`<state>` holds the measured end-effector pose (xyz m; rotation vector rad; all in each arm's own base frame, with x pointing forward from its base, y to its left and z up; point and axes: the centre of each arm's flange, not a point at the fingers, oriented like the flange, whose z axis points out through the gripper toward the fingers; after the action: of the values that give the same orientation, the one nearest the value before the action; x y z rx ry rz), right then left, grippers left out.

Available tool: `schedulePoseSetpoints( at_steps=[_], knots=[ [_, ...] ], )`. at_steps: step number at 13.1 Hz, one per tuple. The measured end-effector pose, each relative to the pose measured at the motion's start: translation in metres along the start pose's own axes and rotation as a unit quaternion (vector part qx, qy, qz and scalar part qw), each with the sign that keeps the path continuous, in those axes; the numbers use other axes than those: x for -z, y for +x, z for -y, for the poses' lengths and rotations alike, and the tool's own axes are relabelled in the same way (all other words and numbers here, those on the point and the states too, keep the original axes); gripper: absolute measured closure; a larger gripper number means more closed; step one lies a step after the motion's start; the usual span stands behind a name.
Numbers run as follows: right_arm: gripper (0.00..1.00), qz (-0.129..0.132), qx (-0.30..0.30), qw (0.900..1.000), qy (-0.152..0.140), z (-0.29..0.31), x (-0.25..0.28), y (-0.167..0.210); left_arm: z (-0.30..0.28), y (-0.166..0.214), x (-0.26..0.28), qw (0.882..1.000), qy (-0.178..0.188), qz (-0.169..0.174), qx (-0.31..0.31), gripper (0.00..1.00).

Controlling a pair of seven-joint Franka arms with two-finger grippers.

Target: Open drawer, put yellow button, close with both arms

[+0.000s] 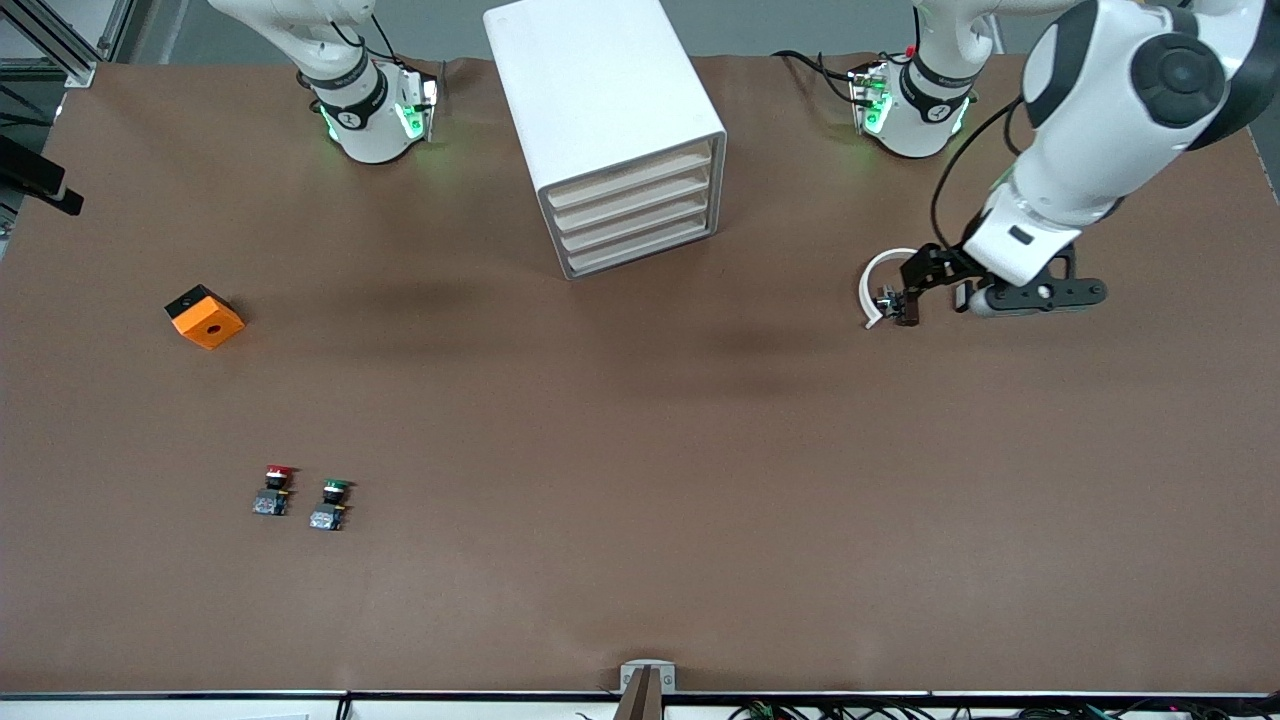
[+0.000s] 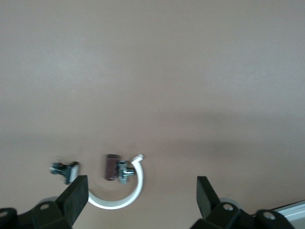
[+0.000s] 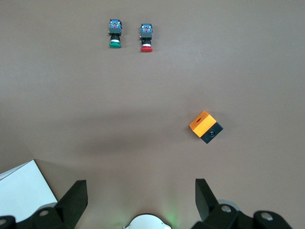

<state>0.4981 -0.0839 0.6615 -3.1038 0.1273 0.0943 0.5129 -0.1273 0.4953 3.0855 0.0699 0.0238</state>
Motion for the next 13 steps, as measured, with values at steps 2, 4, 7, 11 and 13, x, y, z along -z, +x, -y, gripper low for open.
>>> schedulePoseSetpoints(
  at_steps=[2,4,7,11,13],
  knots=[
    [0.0,-0.009,0.004,1.0,0.0,0.004,-0.005,-0.005,0.028,0.002,0.01,1.0,0.012,0.0,-0.006,0.0],
    [0.0,-0.016,0.007,1.0,0.0,0.007,-0.01,-0.015,0.039,-0.001,0.025,1.0,0.019,-0.007,-0.002,0.0],
    [0.0,-0.021,0.011,1.0,0.0,0.011,-0.01,-0.022,0.04,-0.005,0.05,1.0,0.021,-0.018,0.0,0.0],
    [0.0,-0.024,0.015,1.0,-0.001,0.015,-0.01,-0.022,0.051,0.0,0.067,0.999,0.02,-0.031,0.011,0.0],
    [0.0,-0.025,0.015,1.0,-0.001,0.015,-0.01,-0.022,0.058,0.002,0.071,0.999,0.02,-0.036,0.017,0.0]
  ],
)
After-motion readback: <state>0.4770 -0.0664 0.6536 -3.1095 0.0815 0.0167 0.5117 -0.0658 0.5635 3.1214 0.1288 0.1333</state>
